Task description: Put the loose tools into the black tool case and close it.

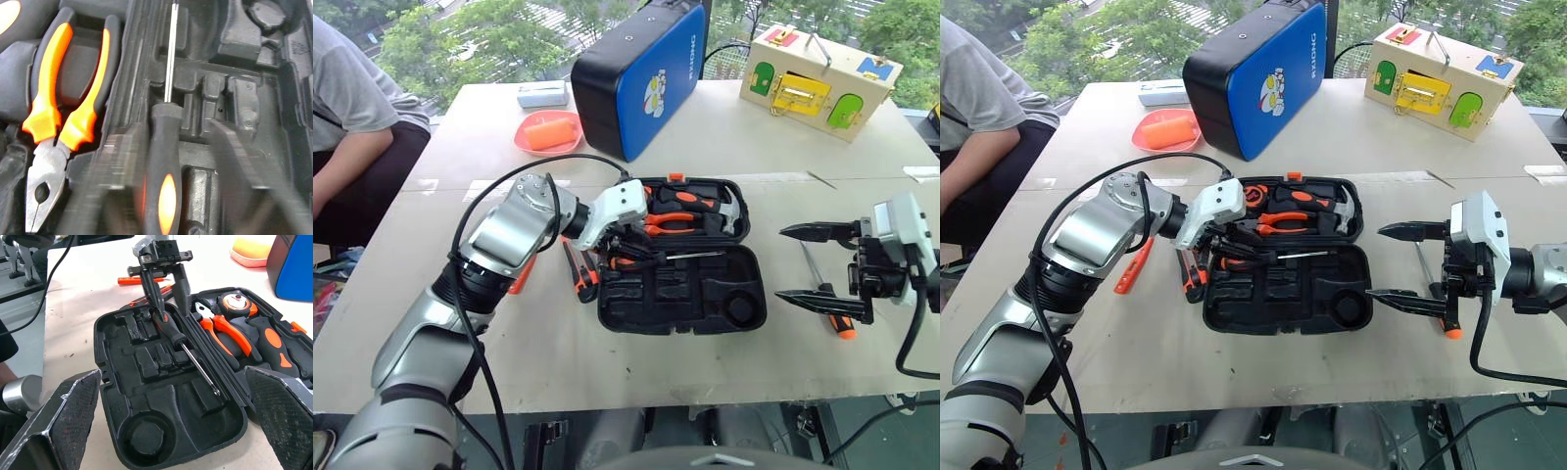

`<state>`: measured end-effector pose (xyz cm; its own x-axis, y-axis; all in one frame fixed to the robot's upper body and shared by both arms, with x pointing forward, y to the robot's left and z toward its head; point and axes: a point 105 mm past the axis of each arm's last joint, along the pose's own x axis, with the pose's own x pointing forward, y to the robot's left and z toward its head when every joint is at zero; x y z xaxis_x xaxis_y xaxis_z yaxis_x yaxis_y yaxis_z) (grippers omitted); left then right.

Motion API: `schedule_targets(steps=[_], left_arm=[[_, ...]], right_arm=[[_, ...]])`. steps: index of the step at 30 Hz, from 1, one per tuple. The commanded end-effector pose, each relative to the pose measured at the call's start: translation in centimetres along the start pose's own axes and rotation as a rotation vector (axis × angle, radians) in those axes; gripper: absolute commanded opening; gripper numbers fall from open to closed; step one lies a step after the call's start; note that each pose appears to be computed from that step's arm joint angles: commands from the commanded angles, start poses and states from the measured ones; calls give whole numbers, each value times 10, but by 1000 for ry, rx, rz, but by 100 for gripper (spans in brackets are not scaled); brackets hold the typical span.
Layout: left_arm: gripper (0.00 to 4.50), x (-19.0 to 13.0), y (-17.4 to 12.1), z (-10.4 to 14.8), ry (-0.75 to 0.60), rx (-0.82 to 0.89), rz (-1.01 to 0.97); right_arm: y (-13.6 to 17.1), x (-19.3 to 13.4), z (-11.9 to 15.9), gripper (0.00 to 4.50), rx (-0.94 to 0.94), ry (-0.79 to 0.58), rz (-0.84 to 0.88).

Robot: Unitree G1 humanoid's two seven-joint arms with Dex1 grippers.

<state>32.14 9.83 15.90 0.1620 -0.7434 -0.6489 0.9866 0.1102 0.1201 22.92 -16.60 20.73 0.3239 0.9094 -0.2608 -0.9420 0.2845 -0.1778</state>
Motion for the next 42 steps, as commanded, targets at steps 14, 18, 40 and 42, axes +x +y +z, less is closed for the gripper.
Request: schedule_targets(steps=[14,18,40,42], left_arm=[[9,40,7,-39,222,123,24],[9,36,6,-39,211,111,10],[447,-65,-61,58,-458,44,-314],[447,-62,-62,61,-464,58,-337]], right_arm=[[-2,1,4,450,-40,-15,-27],[-1,0,3,450,-35,-18,-34],[54,-111,-69,450,333,164,-670],[65,-120,-75,450,360,195,-715]])
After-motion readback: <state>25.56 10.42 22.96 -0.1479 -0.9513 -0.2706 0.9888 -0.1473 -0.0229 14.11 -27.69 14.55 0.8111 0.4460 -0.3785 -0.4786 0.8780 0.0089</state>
